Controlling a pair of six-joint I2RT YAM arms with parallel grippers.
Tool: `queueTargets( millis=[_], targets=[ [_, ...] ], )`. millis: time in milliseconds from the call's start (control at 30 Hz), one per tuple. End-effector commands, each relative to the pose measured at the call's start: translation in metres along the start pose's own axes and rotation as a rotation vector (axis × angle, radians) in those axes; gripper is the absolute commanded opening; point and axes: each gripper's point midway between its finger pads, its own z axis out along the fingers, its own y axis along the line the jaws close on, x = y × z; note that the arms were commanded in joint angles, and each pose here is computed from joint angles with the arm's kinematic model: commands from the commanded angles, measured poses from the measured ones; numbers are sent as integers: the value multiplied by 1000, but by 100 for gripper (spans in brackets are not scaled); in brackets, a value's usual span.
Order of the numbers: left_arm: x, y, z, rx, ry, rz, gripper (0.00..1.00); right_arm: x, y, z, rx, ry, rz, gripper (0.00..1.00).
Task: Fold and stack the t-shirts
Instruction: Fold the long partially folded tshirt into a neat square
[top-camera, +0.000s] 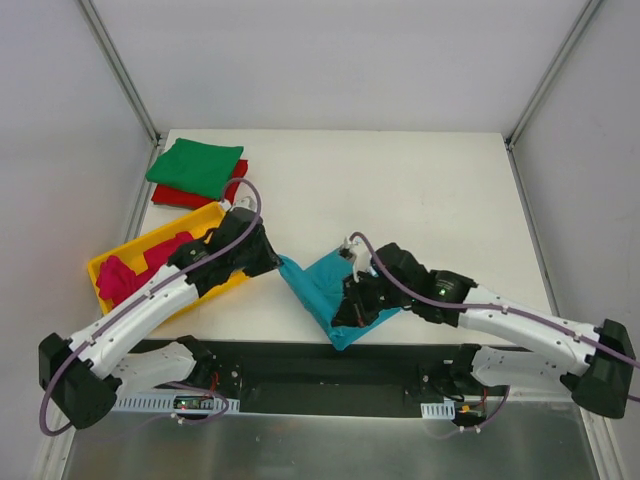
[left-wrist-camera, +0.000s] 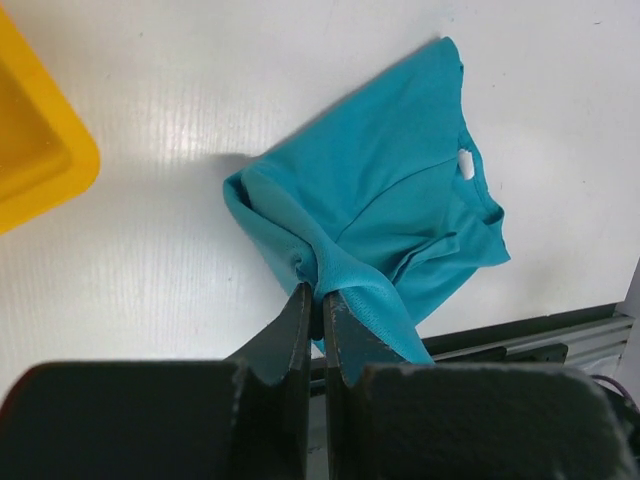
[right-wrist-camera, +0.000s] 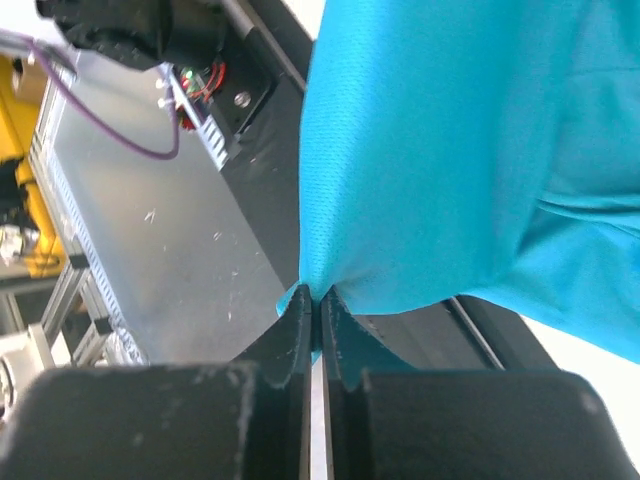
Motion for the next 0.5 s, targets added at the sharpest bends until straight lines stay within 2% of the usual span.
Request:
queueTargets(
  millis=[0, 200, 467],
  targets=[
    [-27, -33, 8, 27, -57, 53, 0, 13, -33, -27, 99, -18, 109, 0],
    [-34, -82, 43, 46, -11, 123, 0, 16, -73, -50, 210, -65, 190, 0],
    [-37, -112, 98, 6, 49, 166, 0, 15, -134, -79, 430, -139, 313, 0]
  ],
)
